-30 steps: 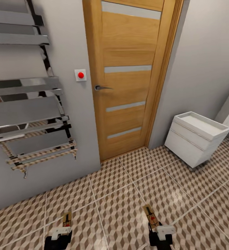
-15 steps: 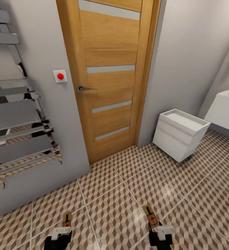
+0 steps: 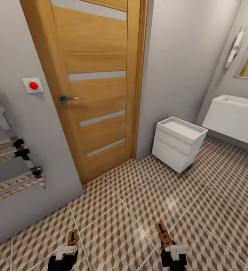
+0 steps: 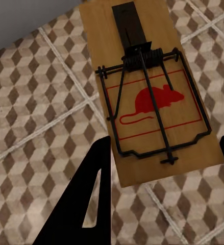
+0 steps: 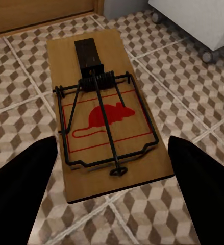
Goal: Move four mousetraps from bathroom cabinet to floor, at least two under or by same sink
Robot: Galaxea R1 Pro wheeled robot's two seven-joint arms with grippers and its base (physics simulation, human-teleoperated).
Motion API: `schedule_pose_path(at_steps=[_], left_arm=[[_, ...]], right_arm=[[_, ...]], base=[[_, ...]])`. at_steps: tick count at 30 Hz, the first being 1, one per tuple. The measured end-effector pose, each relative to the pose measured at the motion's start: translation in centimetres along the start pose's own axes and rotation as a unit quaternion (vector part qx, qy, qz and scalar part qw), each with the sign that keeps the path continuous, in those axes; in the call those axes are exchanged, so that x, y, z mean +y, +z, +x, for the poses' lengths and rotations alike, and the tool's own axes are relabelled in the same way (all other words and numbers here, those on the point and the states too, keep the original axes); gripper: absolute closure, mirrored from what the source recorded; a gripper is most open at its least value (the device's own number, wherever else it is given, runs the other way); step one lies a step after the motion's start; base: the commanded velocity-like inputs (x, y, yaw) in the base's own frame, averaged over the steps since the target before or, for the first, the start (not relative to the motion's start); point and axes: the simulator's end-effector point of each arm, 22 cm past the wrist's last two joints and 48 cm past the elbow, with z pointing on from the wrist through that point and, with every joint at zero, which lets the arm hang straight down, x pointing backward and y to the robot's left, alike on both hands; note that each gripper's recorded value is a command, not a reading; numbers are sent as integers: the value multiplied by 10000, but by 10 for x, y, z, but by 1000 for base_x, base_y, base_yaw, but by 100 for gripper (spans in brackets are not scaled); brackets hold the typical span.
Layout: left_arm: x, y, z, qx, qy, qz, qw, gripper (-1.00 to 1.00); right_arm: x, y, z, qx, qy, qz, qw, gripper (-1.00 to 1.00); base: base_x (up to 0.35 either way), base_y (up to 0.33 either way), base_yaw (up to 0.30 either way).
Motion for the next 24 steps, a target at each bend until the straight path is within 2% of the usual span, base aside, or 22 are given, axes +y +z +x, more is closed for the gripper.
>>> schedule_pose_path(at_steps=[24], left_arm=[[0, 0, 0, 0, -1, 0, 10000, 100]], right_arm=[[-1, 0, 0, 4, -5, 1, 10000, 100]], base=[[138, -114, -230]])
